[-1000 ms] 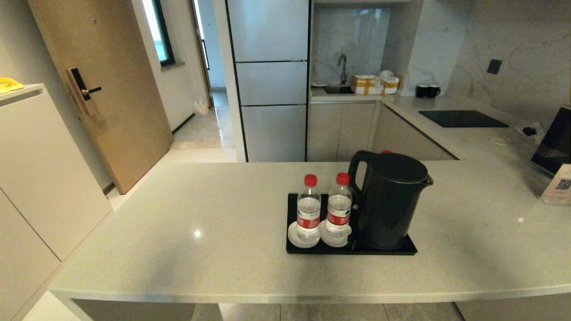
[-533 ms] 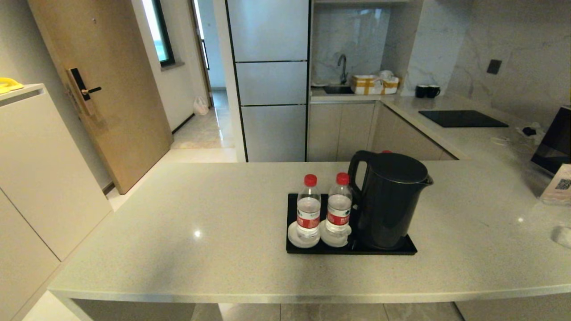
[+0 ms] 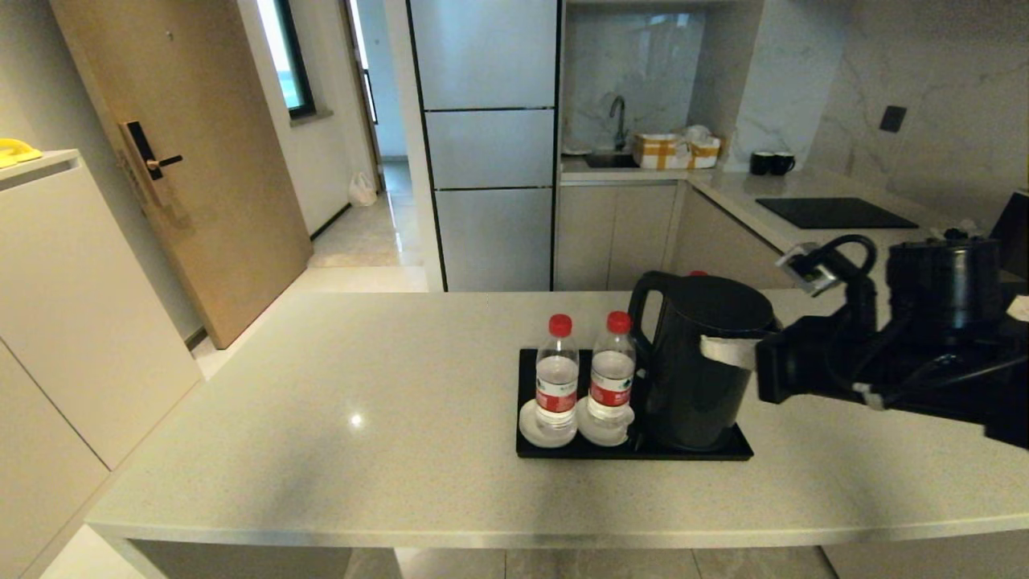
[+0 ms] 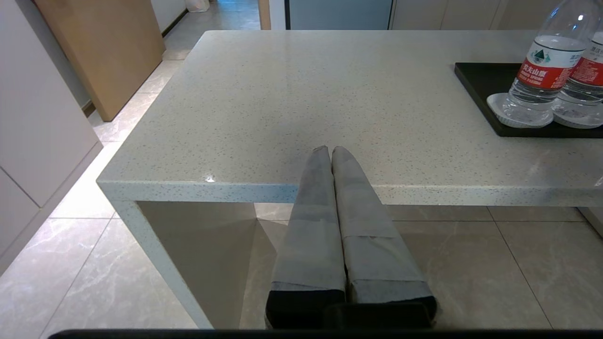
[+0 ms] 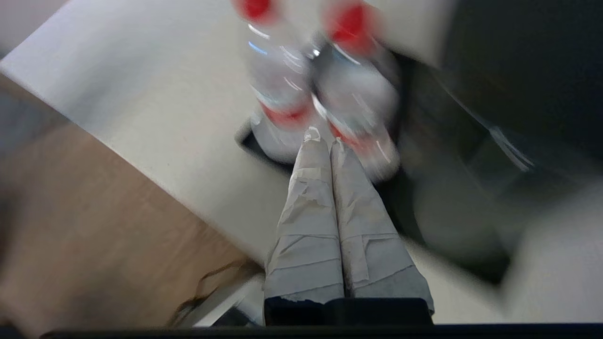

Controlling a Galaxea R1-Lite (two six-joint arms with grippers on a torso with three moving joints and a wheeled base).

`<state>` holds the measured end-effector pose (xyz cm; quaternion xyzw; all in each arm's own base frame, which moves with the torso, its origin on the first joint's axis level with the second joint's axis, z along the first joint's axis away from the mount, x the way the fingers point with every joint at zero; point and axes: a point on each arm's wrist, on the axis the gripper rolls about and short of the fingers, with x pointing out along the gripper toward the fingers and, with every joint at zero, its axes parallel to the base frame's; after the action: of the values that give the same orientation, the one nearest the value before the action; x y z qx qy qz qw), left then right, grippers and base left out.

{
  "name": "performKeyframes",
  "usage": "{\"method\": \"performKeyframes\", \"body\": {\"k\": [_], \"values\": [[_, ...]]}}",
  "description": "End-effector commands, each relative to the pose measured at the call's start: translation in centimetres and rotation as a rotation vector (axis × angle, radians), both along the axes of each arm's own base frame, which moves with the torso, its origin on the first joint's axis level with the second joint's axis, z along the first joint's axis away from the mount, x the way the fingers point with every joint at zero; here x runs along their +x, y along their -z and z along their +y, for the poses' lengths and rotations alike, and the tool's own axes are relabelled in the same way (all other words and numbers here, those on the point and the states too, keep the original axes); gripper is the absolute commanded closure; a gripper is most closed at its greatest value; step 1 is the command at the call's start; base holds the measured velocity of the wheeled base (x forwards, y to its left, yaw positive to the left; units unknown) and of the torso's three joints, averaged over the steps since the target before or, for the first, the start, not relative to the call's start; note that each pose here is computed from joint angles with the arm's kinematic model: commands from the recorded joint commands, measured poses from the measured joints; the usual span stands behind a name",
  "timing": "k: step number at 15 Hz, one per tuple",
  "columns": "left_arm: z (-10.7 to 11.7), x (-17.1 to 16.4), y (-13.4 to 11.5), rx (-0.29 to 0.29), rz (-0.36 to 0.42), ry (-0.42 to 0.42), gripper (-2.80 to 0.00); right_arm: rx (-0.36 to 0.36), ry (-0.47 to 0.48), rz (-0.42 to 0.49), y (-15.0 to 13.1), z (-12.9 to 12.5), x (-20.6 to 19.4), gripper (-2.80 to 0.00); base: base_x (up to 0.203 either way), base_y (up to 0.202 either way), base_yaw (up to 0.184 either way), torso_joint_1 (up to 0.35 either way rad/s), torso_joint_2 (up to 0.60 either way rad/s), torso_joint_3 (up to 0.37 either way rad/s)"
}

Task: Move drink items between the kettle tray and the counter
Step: Pick up the bottled water

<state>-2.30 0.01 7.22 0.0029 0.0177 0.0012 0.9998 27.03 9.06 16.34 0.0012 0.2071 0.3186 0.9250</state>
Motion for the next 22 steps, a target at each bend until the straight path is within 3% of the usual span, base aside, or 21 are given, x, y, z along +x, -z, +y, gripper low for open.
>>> {"method": "performKeyframes", "body": {"k": [1,3,6,10,13,15,18,19,22], "values": [[0.0,0.0,0.0,0.000,0.001,-0.002,0.00,-0.031,-0.103,-0.004,3.5,4.1,0.8,0.00,0.000,0.000,0.000,0.000,0.00,0.000],[0.0,0.0,0.0,0.000,0.001,-0.001,0.00,-0.033,-0.114,-0.057,3.6,5.4,-0.4,0.00,0.000,0.000,0.000,0.000,0.00,0.000],[0.0,0.0,0.0,0.000,0.001,-0.001,0.00,-0.047,-0.196,-0.045,4.4,7.6,-2.4,0.00,0.000,0.000,0.000,0.000,0.00,0.000],[0.0,0.0,0.0,0.000,0.000,-0.002,0.00,-0.099,-0.146,-0.037,6.5,8.8,-2.0,0.00,0.000,0.000,0.000,0.000,0.00,0.000],[0.0,0.0,0.0,0.000,0.001,-0.002,0.00,-0.062,-0.138,-0.084,8.0,9.8,-1.1,0.00,0.000,0.000,0.000,0.000,0.00,0.000],[0.0,0.0,0.0,0.000,0.001,-0.001,0.00,-0.025,-0.124,-0.099,7.8,10.2,-0.6,0.00,0.000,0.000,0.000,0.000,0.00,0.000],[0.0,0.0,0.0,0.000,0.000,-0.002,0.00,-0.024,-0.053,-0.114,7.4,10.6,0.2,0.00,0.000,0.000,0.000,0.000,0.00,0.000],[0.0,0.0,0.0,0.000,0.000,-0.001,0.00,-0.032,-0.049,-0.113,7.5,10.6,0.3,-2.80,0.000,0.000,0.000,0.000,0.00,0.000],[0.0,0.0,0.0,0.000,0.001,-0.002,0.00,-0.027,-0.045,-0.132,6.9,11.8,2.0,-2.80,0.000,0.000,0.000,0.000,0.00,0.000]]}}
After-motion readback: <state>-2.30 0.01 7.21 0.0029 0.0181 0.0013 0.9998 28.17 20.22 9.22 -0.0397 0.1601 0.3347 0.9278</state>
